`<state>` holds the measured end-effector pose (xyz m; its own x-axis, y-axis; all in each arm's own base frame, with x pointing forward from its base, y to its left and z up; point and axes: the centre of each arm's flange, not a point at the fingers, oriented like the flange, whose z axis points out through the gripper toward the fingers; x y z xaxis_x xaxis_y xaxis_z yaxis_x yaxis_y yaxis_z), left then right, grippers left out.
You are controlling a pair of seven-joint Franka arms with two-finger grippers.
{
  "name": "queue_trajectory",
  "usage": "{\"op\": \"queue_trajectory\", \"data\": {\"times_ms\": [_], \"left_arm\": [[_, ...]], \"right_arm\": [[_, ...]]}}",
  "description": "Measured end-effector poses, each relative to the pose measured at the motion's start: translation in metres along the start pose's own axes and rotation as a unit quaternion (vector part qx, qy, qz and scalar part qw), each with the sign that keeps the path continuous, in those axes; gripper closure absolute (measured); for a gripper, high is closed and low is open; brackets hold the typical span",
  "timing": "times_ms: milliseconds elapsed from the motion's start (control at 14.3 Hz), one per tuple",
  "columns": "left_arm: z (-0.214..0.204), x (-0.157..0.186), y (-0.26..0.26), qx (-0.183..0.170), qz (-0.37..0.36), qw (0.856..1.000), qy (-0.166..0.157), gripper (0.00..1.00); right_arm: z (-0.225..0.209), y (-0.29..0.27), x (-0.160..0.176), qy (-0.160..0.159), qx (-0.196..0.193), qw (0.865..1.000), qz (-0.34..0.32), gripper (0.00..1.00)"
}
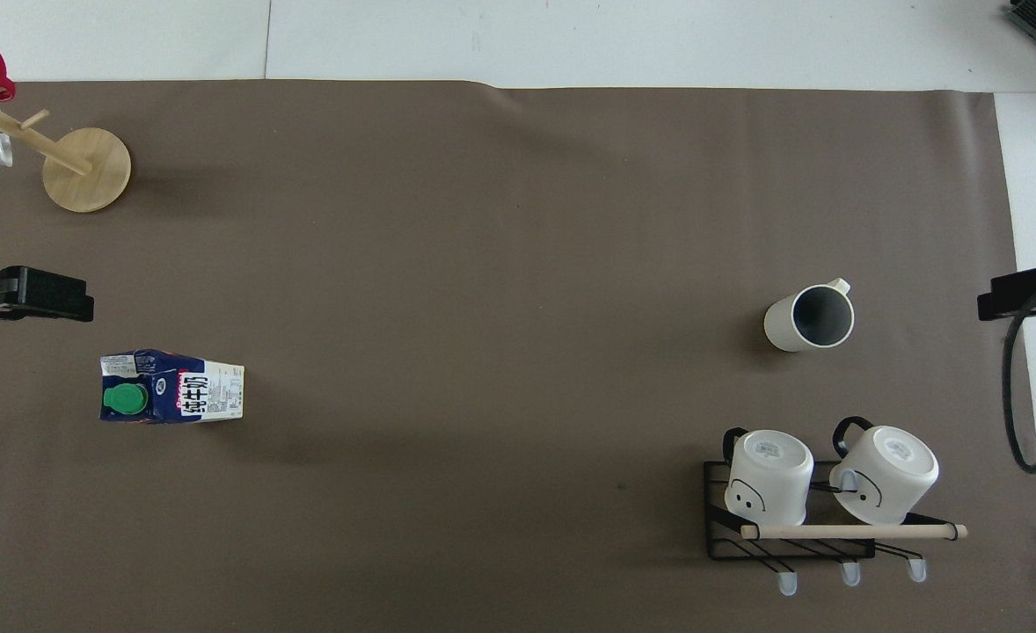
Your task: Place cup and milk on table
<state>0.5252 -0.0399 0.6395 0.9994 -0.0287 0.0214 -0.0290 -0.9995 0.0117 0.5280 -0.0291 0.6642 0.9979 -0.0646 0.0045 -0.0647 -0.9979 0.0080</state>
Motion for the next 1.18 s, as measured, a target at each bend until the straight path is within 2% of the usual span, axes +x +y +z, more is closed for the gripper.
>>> {"op": "queue_trajectory", "data": {"times_ms": [1185], "left_arm": [[0.0,0.0,0.0,0.0,0.0,1.0,0.0,0.0]], "right_arm": [[0.0035,0.0006,-0.0012,-0.007,0.0,1.0,0.002,0.0]]}}
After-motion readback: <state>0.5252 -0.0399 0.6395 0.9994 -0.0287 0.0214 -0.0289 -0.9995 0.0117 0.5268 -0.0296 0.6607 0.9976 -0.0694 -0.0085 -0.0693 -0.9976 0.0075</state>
